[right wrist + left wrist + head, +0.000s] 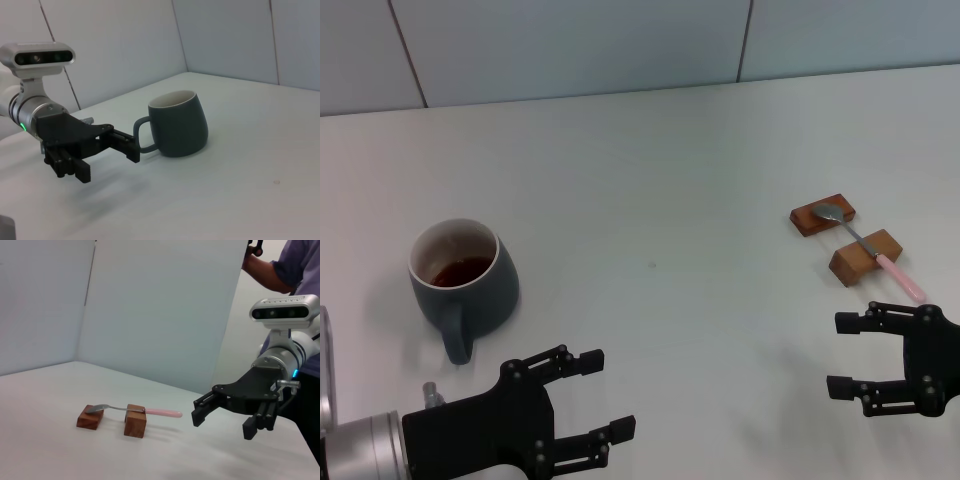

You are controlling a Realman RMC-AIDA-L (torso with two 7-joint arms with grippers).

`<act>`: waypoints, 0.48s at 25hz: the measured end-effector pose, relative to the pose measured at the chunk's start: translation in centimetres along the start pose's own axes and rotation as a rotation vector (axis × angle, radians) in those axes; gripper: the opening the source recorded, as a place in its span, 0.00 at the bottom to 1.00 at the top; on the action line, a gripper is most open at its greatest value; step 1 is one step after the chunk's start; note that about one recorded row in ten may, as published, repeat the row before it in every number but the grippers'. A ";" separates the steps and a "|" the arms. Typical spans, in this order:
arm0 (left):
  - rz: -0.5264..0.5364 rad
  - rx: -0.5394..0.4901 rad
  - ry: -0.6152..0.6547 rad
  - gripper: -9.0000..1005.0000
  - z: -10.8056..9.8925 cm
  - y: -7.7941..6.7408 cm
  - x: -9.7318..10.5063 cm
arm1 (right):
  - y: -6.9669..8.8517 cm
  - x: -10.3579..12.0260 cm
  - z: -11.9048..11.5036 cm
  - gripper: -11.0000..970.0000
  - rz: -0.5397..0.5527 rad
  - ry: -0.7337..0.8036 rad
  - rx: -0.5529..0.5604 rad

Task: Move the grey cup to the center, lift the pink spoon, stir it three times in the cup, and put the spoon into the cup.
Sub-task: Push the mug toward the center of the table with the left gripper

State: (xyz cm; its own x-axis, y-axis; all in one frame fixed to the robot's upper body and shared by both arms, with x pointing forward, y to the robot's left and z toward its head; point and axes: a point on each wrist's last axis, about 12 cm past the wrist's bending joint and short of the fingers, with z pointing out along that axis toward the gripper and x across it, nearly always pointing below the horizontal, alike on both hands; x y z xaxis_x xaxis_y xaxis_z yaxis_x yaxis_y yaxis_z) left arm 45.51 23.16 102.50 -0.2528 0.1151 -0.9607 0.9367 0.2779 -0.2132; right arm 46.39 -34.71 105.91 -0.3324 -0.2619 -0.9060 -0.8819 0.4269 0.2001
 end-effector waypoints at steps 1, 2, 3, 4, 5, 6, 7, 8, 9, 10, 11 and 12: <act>0.000 0.000 0.000 0.80 0.0 0.0 0.0 | 0.0 0.0 0.0 0.87 0.000 0.000 0.000; 0.000 0.001 0.000 0.80 0.0 0.0 0.0 | 0.0 0.0 0.0 0.87 0.000 0.000 0.000; 0.000 0.003 -0.002 0.80 0.0 0.0 0.0 | 0.0 0.0 0.0 0.87 0.000 0.000 0.001; 0.000 0.003 -0.002 0.80 0.0 0.0 0.0 | 0.0 0.0 0.0 0.87 0.000 0.000 0.001; 0.000 0.006 -0.005 0.80 0.0 -0.1 -0.1 | 0.0 0.0 0.0 0.87 0.000 0.000 0.001; -0.001 0.012 -0.011 0.80 0.0 -0.2 -0.1 | 0.0 0.0 0.0 0.87 0.000 0.001 0.002; -0.002 0.017 -0.018 0.80 0.0 -0.3 -0.1 | 0.0 0.0 0.0 0.86 0.000 0.001 0.002; -0.003 0.022 -0.026 0.80 -0.1 -0.3 -0.2 | 0.0 0.0 0.0 0.86 0.000 0.001 0.003; -0.003 0.026 -0.042 0.80 -0.2 -0.4 -0.4 | 0.0 0.0 0.0 0.86 0.000 0.001 0.003; 0.000 0.022 -0.061 0.80 -0.4 -0.3 -0.6 | 0.0 0.0 0.0 0.86 0.000 0.001 0.003; 0.005 0.014 -0.077 0.80 -0.5 -0.2 -0.9 | 0.0 0.0 0.1 0.86 0.000 0.001 0.004; 0.010 -0.007 -0.101 0.80 -0.9 0.0 -1.2 | -0.1 0.0 0.1 0.86 -0.001 0.001 0.004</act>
State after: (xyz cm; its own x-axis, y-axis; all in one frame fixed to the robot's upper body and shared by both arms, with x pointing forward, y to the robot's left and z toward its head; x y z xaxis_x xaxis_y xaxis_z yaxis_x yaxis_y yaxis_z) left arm 45.61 23.88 103.77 -0.2178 0.0213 -0.9758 0.9372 0.2837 -0.2030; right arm 46.46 -34.68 105.87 -0.3321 -0.2635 -0.9057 -0.8810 0.4298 0.1980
